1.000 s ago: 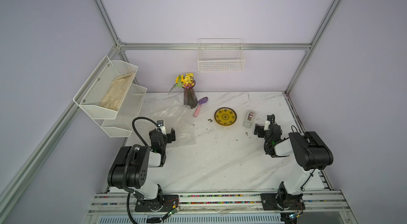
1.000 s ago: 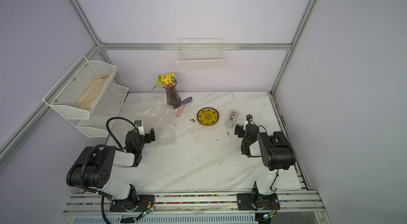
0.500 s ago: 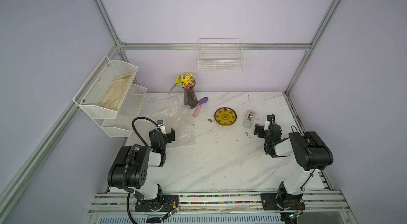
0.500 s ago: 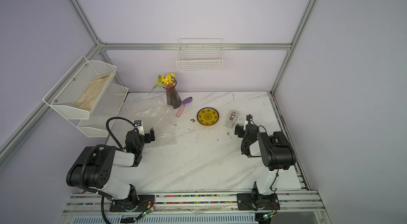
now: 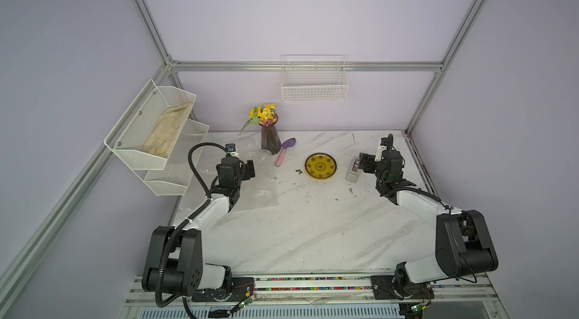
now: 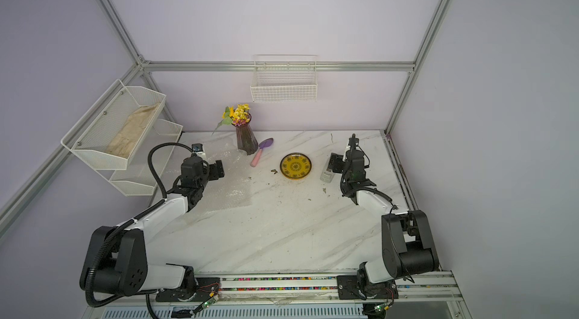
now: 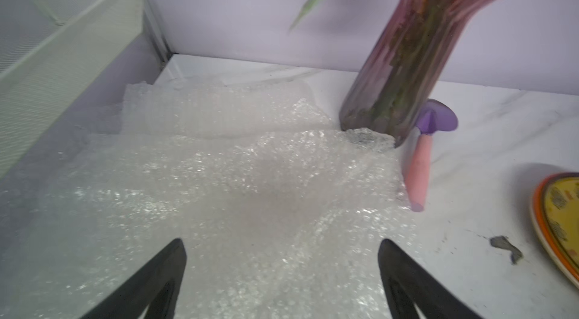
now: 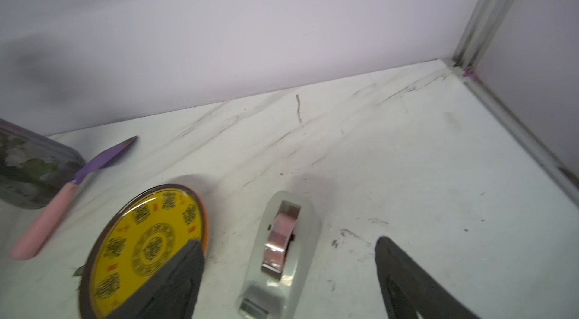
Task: Wrap dinner plates in bubble wrap
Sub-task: Move the bubble wrap to the center of the board.
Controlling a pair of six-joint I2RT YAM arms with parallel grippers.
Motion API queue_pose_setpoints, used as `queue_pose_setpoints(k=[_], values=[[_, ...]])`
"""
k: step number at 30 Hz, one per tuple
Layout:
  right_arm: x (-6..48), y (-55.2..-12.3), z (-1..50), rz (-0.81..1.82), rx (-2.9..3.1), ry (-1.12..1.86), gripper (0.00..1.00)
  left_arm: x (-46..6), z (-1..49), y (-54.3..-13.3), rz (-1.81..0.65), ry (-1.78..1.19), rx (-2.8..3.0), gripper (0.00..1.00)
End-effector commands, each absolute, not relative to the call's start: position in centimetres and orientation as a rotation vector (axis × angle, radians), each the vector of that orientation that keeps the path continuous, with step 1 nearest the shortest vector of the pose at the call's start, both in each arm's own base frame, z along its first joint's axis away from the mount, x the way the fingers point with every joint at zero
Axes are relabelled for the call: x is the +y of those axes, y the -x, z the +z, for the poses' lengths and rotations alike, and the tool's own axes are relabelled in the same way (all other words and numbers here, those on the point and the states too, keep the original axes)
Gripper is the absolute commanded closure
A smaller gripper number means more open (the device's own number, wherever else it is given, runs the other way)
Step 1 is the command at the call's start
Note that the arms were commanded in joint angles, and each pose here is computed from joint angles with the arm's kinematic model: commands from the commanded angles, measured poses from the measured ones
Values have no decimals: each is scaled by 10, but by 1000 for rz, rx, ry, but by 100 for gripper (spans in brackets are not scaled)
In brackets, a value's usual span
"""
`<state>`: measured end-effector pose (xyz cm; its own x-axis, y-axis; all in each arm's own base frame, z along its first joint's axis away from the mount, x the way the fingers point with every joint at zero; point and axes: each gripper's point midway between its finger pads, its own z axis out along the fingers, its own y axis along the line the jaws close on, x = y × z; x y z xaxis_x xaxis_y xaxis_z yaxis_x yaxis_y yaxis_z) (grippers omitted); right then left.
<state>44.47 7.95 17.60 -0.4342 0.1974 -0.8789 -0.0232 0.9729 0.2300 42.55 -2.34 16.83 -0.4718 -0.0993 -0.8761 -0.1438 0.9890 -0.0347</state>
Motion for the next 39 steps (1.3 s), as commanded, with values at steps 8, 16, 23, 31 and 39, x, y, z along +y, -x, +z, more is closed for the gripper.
queue_pose_setpoints(k=[8, 16, 23, 31, 39], values=[[263, -396, 109, 855, 2361, -12, 28, -85, 102, -405, -89, 194, 2496, 10], [393, -386, 64, 1108, 2433, 97, 41, -66, 112, -377, -103, 269, 2530, 9], [443, -383, 32, 1200, 2459, 111, 56, -55, 120, -356, -180, 326, 2506, 8], [464, -378, 25, 1257, 2450, 106, 72, -58, 113, -348, -219, 332, 2527, 8], [473, -377, 39, 1289, 2423, 111, 89, -56, 115, -346, -217, 332, 2520, 8]])
